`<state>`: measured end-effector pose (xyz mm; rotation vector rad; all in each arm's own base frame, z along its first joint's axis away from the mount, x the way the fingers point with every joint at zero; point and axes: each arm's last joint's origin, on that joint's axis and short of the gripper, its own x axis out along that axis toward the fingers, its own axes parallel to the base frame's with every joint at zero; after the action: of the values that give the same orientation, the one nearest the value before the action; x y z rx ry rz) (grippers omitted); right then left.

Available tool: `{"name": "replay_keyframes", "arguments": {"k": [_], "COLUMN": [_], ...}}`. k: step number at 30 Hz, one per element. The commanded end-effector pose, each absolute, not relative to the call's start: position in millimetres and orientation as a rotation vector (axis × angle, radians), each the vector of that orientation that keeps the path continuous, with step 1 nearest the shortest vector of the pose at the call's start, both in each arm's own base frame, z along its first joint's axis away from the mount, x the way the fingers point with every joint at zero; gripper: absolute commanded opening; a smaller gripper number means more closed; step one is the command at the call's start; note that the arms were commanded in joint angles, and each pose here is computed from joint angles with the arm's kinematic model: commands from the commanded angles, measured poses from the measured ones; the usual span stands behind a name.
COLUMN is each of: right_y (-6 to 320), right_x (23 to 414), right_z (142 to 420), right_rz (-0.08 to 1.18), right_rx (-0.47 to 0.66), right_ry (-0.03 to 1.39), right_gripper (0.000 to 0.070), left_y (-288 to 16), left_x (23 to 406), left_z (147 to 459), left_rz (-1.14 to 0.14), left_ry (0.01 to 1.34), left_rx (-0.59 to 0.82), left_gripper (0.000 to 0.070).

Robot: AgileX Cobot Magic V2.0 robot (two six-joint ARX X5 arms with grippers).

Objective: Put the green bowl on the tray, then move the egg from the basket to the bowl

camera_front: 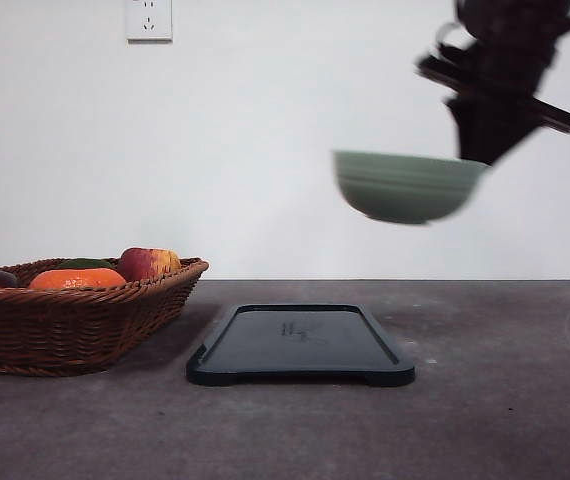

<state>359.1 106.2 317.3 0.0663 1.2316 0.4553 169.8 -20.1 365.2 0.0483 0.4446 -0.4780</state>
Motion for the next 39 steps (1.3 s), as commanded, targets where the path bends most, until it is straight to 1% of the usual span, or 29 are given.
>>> {"name": "replay_keyframes", "arguments": {"k": [1, 4, 6, 9, 12, 15, 21, 27, 31, 32, 33, 36, 37, 39], "right_y": [124.1, 146.3, 159.0, 172.8, 182.7, 188.0, 193.1, 195.6, 196.6, 197.1, 197.8, 198.4, 198.0, 197.1], "right_x": [362.8, 364.2, 367.3, 372.6, 380.7, 388.4, 398.7, 404.2, 405.4, 405.2, 404.9, 402.9, 402.2, 400.3], "right_z": [319.7, 318.8, 312.0, 297.0, 277.6, 260.6, 235.7, 216.8, 210.6, 210.4, 210.5, 214.3, 216.5, 224.8], "right_rz": [0.499, 0.534, 0.555, 0.57, 0.542, 0.522, 0.511, 0.502, 0.5, 0.501, 0.503, 0.508, 0.507, 0.507], "right_rx": [0.047, 0.023, 0.012, -0.005, -0.034, -0.045, -0.042, -0.047, -0.049, -0.05, -0.051, -0.049, -0.05, -0.053], "right_ry": [1.196, 1.165, 1.166, 1.191, 1.213, 1.233, 1.269, 1.307, 1.322, 1.322, 1.322, 1.327, 1.333, 1.336], "right_gripper": [0.0, 0.0, 0.0, 0.0, 0.0, 0.0, 0.0, 0.0, 0.0001, 0.0027, 0.007, 0.025, 0.0286, 0.0307], "left_y": [-20.8, -20.8, -20.8, -20.8, -20.8, -20.8, -20.8, -20.8, -20.8, -20.8, -20.8, -20.8, -20.8, -20.8], "left_x": [170.3, 170.3, 170.3, 170.3, 170.3, 170.3, 170.3, 170.3, 170.3, 170.3, 170.3, 170.3, 170.3, 170.3], "left_z": [372.7, 372.7, 372.7, 372.7, 372.6, 372.6, 372.6, 372.6, 372.6, 372.6, 372.6, 372.6, 372.6, 372.6], "left_rz": [-0.489, -0.489, -0.489, -0.489, -0.489, -0.489, -0.489, -0.489, -0.489, -0.489, -0.489, -0.489, -0.489, -0.489], "left_ry": [0.416, 0.416, 0.416, 0.416, 0.417, 0.417, 0.417, 0.417, 0.417, 0.417, 0.417, 0.417, 0.417, 0.417], "left_rx": [0.055, 0.055, 0.055, 0.055, 0.055, 0.055, 0.055, 0.055, 0.055, 0.055, 0.055, 0.055, 0.055, 0.055], "left_gripper": [0.0357, 0.0357, 0.0357, 0.0357, 0.0357, 0.0357, 0.0357, 0.0357, 0.0357, 0.0357, 0.0357, 0.0357, 0.0357, 0.0357]}}
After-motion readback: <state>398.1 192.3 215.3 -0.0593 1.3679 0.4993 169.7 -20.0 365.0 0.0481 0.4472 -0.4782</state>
